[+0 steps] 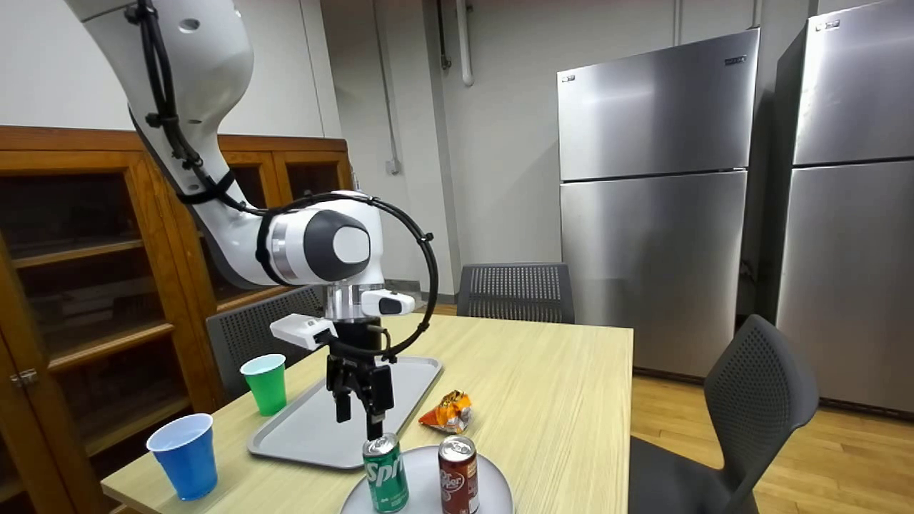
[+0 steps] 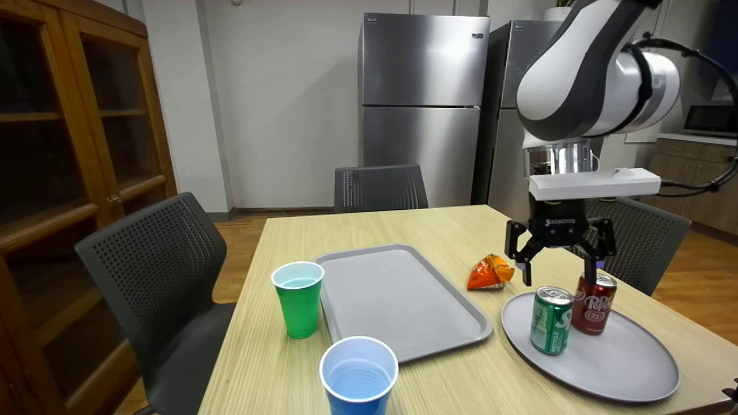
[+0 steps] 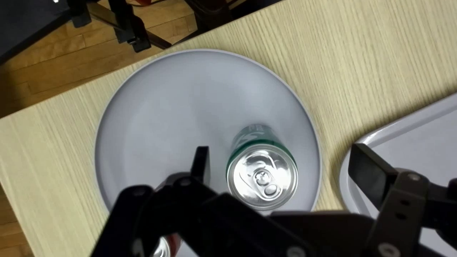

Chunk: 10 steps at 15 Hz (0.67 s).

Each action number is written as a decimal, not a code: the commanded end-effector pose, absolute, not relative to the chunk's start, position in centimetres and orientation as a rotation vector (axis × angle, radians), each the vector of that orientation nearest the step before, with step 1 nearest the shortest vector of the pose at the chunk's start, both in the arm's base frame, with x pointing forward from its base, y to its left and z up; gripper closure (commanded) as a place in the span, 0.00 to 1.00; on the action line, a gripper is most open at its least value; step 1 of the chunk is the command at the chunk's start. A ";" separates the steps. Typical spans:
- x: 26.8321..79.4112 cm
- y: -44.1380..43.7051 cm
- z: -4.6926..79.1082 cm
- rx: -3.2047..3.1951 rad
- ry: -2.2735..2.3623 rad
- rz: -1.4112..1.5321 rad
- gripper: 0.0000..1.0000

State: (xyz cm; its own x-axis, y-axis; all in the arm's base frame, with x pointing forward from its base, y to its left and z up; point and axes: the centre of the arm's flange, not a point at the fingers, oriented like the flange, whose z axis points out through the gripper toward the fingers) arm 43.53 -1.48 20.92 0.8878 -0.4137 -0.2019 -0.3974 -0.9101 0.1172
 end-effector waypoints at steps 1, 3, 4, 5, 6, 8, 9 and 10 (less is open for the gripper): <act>42.5 -1.9 20.8 2.968 -0.697 -0.282 0.00; 42.5 -1.9 20.5 2.965 -0.715 -0.252 0.00; 42.6 -1.9 20.3 2.969 -0.718 -0.233 0.00; 42.7 -1.9 20.1 2.968 -0.721 -0.214 0.00; 42.7 -1.9 20.0 2.970 -0.724 -0.200 0.00; 42.7 -2.1 19.7 2.965 -0.737 -0.184 0.00; 42.6 -2.2 19.5 2.964 -0.746 -0.186 0.00; 42.5 -2.3 19.2 2.960 -0.751 -0.187 0.00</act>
State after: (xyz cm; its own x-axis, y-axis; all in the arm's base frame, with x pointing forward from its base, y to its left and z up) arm 43.15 -2.06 19.79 0.8816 -0.4560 -0.1218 -0.4467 -0.8894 0.0971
